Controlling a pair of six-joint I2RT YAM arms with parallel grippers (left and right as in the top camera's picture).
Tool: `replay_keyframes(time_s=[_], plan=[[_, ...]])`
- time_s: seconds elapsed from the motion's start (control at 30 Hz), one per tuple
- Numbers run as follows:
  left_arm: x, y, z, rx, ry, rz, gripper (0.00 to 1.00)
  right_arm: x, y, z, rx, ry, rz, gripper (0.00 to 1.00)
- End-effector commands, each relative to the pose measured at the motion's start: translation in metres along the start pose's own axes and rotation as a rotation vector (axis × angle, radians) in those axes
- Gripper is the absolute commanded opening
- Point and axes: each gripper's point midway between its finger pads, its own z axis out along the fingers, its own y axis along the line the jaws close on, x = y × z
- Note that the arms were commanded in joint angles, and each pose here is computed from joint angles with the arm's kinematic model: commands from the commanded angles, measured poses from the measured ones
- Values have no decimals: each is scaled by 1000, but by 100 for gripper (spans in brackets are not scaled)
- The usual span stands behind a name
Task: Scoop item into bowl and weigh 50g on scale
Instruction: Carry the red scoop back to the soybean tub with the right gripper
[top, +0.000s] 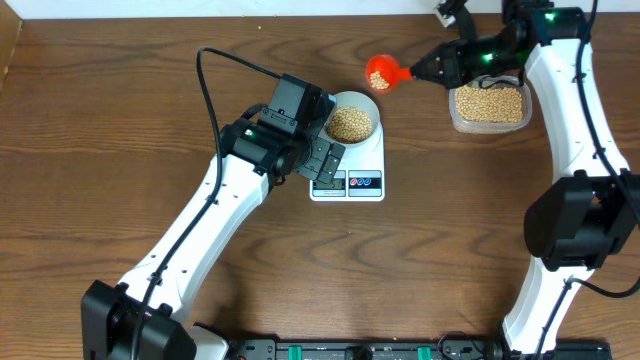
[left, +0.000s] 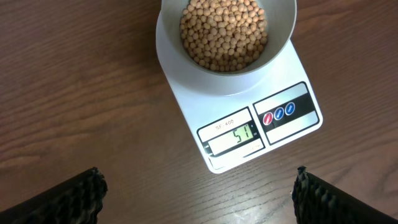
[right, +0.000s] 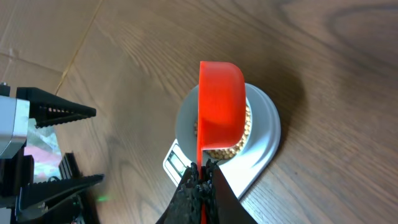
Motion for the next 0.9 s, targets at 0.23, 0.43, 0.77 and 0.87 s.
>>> replay_keyframes(time_s=[0.23,0.43,0.77,0.87], plan=[[-3,3,-8,-14,-20,5,98,10,-53,-113,205,-128,156,1],[-3,2,-8,-14,-20,6,98,51,-108,-154,516,-38,327,1],[-3,3,-8,-14,-20,5,98,68,-129,-157,1002,140,389,1],[-3,2,-8,-14,-20,6,98,63,-125,-158,1175,174,357,1]])
